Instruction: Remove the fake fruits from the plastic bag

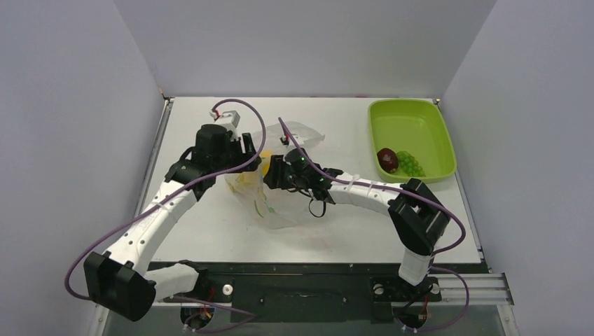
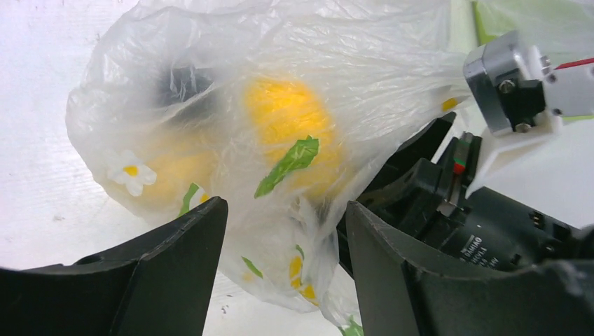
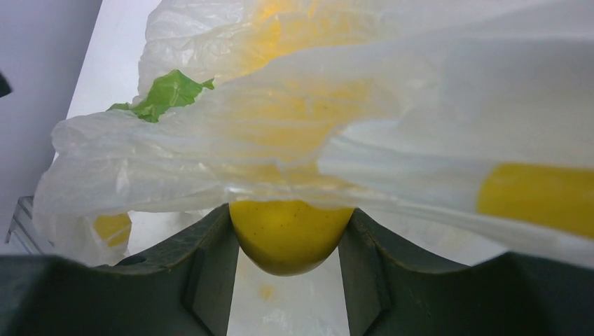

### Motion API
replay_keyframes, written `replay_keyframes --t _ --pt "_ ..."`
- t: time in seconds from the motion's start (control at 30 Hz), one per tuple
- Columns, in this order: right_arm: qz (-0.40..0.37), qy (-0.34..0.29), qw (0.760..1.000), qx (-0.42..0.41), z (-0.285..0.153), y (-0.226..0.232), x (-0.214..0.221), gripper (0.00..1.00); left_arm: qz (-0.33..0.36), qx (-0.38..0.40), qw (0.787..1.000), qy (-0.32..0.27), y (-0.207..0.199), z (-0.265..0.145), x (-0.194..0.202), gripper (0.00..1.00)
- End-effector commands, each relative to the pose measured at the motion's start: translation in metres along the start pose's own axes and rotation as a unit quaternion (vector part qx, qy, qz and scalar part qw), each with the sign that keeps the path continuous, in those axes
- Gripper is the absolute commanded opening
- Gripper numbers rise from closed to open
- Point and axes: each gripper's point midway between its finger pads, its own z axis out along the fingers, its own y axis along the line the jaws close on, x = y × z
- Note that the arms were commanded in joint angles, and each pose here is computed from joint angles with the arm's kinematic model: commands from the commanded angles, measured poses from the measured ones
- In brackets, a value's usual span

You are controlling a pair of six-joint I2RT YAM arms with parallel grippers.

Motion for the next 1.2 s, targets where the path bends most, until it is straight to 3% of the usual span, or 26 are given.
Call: replay_keyframes --t 0.0,0.23,0.4,0.47,0.6,0.73,1.17 --pt "0.021 -0.037 0.998 -0.036 -0.010 0.023 -0.022 0.00 0.109 -0.036 0.993 0.029 0.003 0.009 0.003 0.61" --pt "0.027 -0.041 0.998 -0.028 -0.017 0.022 -0.023 0.00 0.171 0.019 0.983 0.058 -0.008 0.027 0.029 0.64" --pt "0.021 -0.037 0.999 -0.025 -0.020 0.023 -0.022 0.00 0.185 0.032 0.981 0.043 -0.007 0.033 0.035 0.64" --pt "0.019 -0.036 0.999 -0.025 -0.021 0.025 -0.021 0.00 0.189 0.024 0.980 0.051 -0.001 0.038 0.042 0.58" --pt "0.007 -0.037 0.999 -0.003 -0.025 0.021 -0.019 0.00 0.190 -0.029 0.980 0.051 0.018 0.040 0.039 0.23" --pt "0.003 -0.049 0.998 0.034 -0.037 0.004 -0.016 0.00 0.191 -0.056 0.980 0.031 0.029 0.033 0.034 0.01" --pt "-0.061 -0.073 0.995 0.000 -0.120 0.003 -0.024 0.00 0.186 -0.094 0.978 -0.024 0.040 0.018 0.017 0.00"
